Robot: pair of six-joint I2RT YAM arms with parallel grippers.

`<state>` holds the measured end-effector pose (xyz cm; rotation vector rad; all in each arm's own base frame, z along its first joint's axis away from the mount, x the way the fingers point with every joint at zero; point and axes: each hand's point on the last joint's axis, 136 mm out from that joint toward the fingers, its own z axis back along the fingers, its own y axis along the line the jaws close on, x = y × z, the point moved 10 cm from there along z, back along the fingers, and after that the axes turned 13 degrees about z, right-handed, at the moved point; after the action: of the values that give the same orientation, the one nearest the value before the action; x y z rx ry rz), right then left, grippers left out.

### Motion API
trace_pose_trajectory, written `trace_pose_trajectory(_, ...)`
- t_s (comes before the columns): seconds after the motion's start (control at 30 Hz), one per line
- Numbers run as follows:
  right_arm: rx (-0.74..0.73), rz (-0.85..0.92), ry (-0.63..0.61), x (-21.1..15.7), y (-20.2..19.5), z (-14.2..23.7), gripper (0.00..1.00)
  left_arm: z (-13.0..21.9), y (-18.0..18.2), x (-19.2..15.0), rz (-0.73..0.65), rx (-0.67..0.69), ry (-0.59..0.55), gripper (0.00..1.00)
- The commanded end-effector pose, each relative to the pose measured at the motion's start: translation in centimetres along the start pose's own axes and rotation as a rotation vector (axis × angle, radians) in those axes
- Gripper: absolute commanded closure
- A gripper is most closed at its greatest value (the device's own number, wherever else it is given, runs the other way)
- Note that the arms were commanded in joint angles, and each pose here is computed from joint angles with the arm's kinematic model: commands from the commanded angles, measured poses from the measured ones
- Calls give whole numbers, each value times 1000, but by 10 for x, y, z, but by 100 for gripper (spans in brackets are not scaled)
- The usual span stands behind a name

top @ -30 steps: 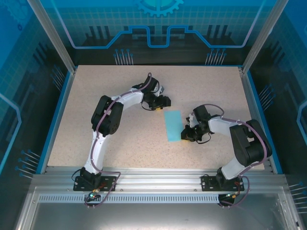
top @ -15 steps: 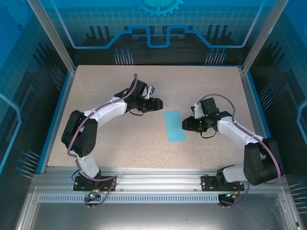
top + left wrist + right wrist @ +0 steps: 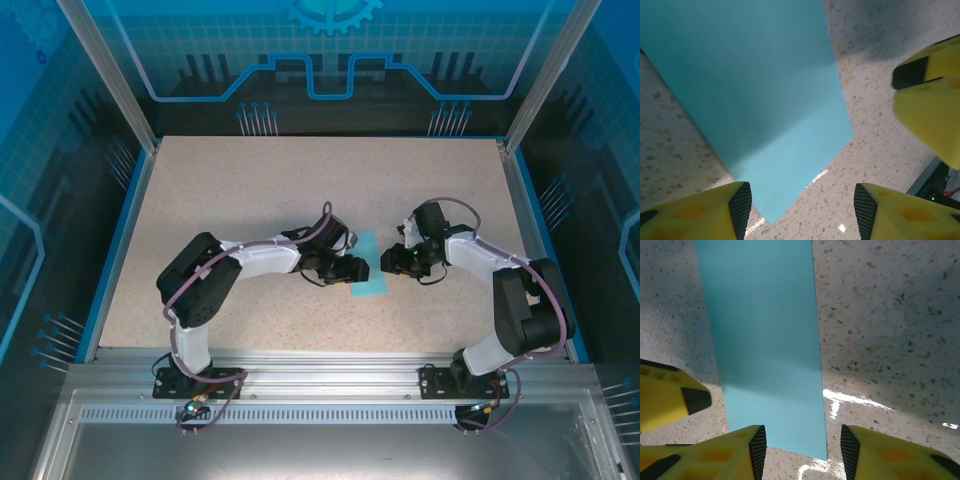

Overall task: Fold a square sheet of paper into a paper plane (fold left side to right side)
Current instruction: First fold the square sheet of paper in half at the center of the table, then fold the triangle a second time at the center of the table.

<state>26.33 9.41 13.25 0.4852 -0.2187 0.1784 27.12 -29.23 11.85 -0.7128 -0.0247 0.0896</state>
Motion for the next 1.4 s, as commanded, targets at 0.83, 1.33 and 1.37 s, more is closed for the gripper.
trace_pose_trajectory(0.83,87,-70,102,9,-9,-18,55,-20,20,-28,48,73,65,40)
trace_pose_trajectory(1.33,91,-82,187,-22,-9,-27,57,-21,20,-29,46,68,62,40)
trace_pose_trajectory(1.37,94,-85,192,-22,-9,-27,57,-21,20,-28,45,67,60,40)
